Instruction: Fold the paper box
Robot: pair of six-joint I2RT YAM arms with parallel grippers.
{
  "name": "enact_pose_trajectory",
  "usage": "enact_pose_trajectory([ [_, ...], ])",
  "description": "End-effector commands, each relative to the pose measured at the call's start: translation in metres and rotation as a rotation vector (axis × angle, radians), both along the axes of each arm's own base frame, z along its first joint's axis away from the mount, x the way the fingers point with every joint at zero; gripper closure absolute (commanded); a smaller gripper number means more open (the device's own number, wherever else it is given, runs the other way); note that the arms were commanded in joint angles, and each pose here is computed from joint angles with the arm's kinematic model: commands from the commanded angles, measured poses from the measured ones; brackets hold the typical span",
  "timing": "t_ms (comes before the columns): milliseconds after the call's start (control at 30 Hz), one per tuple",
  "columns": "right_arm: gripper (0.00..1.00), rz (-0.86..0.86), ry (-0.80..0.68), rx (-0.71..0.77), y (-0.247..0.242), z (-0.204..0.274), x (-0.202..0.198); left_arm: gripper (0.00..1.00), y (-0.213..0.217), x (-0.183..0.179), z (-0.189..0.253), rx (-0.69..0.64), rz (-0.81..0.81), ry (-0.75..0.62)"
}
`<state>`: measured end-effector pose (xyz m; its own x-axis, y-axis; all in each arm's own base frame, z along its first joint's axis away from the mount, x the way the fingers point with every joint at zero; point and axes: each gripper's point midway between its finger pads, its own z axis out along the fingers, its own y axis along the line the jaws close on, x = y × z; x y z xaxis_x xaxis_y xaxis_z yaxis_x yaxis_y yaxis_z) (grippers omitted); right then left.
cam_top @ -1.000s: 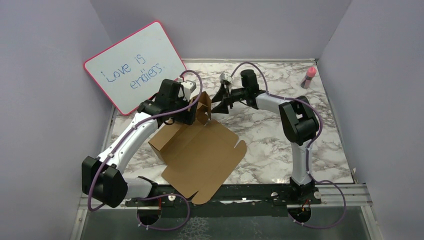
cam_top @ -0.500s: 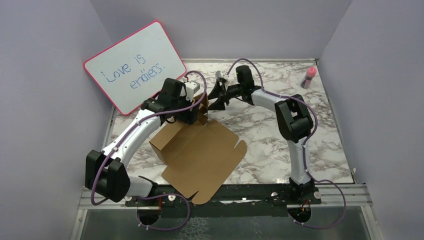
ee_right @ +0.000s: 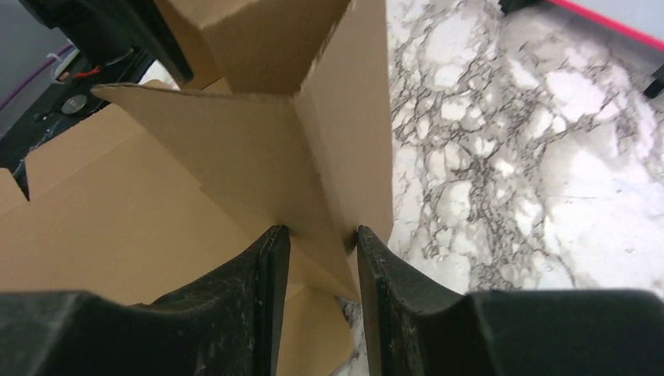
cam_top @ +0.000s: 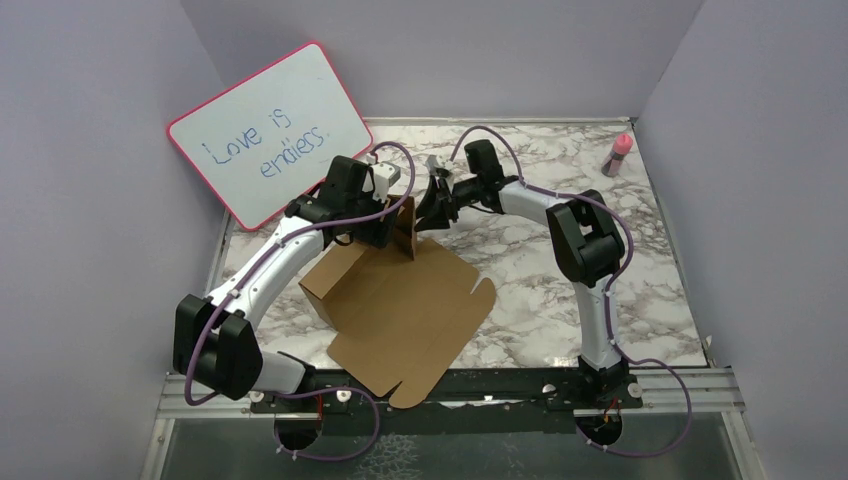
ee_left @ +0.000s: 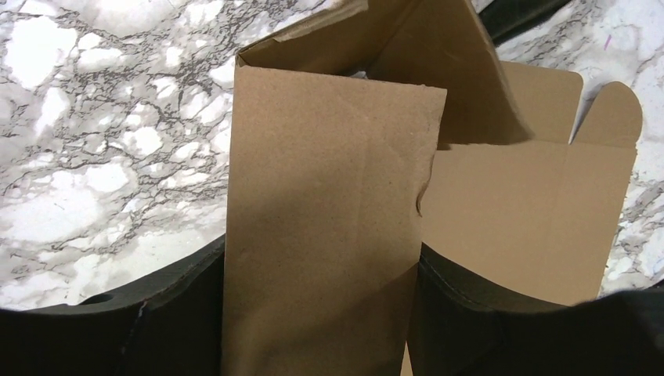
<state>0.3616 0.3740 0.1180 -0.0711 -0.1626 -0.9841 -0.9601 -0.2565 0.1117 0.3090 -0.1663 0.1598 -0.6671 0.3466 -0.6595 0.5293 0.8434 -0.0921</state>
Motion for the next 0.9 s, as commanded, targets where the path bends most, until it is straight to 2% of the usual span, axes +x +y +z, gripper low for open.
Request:
enact_pose_trajectory([
  [0,0.59,0.048,0.027,0.010,-0.004,0.005,-0.021,0.32,0.006,0.015,0.008,0.022,0.050,-0.043],
  [233,0.59,0.022,-0.015,-0.004,0.009,0.007,-0.029,0.32,-0.001,0.014,0.006,-0.009,0.033,-0.023],
  [667,0.60,-0.239,-0.119,0.030,0.023,0.012,-0.005,0.32,-0.016,0.005,0.013,-0.086,-0.042,-0.011],
  [867,0.65,-0.217,-0.114,0.048,0.034,0.014,-0.013,0.32,-0.017,0.005,0.013,-0.097,-0.043,-0.010],
])
